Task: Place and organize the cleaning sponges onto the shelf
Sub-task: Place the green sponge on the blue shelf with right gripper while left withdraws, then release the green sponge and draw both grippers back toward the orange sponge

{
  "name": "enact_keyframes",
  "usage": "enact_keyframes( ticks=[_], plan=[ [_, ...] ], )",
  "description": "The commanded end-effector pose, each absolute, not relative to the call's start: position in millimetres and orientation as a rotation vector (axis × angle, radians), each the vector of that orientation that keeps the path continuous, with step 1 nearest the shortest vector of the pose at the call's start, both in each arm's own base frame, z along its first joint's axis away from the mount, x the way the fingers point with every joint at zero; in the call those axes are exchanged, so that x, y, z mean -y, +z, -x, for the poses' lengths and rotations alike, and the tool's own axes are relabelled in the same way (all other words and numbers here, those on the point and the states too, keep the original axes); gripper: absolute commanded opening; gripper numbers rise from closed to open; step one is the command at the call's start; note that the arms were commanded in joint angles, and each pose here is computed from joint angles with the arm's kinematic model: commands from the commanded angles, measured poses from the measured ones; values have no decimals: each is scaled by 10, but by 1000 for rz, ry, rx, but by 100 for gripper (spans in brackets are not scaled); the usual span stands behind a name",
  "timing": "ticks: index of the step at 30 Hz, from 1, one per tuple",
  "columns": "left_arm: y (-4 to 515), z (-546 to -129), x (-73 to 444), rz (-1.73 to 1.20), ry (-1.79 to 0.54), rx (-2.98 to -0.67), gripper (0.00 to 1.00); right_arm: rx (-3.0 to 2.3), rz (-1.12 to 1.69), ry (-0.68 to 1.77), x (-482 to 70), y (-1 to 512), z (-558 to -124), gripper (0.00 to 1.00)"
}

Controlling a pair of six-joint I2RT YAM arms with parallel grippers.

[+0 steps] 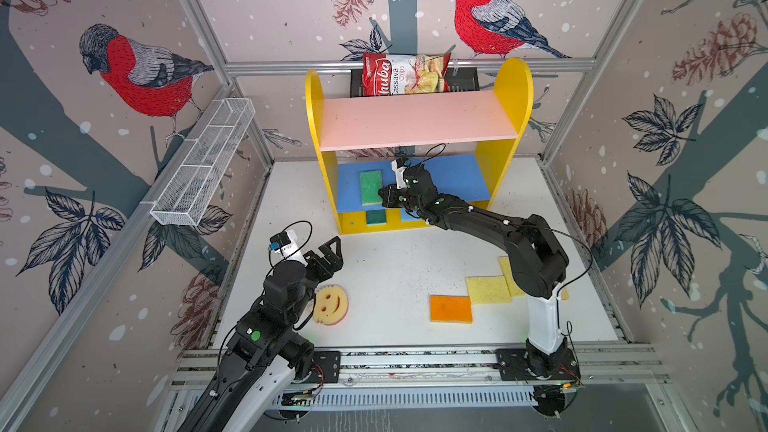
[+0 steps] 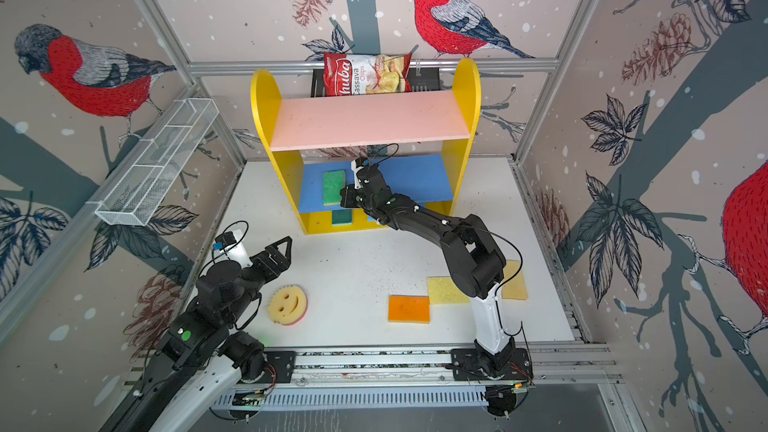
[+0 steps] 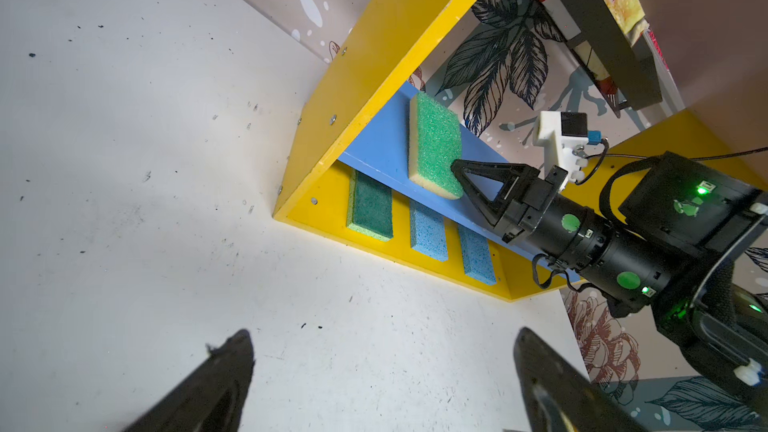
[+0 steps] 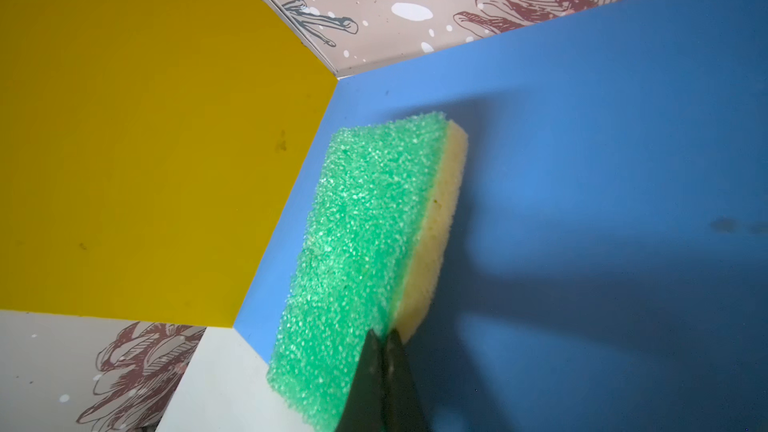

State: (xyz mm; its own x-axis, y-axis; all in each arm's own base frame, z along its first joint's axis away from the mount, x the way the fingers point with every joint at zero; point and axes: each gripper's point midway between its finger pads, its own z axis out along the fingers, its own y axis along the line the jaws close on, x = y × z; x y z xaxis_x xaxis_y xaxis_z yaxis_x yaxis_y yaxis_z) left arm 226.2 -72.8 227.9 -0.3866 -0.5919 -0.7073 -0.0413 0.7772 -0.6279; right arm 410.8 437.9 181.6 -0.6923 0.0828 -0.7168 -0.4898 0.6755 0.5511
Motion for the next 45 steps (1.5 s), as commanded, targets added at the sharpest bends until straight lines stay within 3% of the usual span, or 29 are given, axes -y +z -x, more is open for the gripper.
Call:
enact_keyframes(
  ticks=[1, 9, 29, 34, 38, 42, 45],
  plan=[
    [2281, -2274, 719, 492, -637, -1888, 96, -2160, 248, 962, -4350, 1779, -4161, 3],
    [2294, -2274, 715, 487, -633, -1887, 97, -2174, 220, 966, -4356, 1744, -4187, 11],
    [2281, -2302, 766, 468, -643, -1899, 96, -2152, 232, 930, -4336, 1894, -4326, 46],
    [2276, -2316, 779, 466, -642, -1904, 96, -2133, 242, 932, -4326, 2009, -4334, 49],
    [2292, -2320, 779, 468, -646, -1898, 96, -2119, 250, 940, -4295, 2107, -4290, 47],
    [2295, -2318, 767, 473, -642, -1896, 96, -2115, 279, 968, -4296, 2150, -4160, 30],
    [2297, -2315, 762, 476, -640, -1897, 96, -2112, 300, 966, -4275, 2163, -4030, 24]
  ],
)
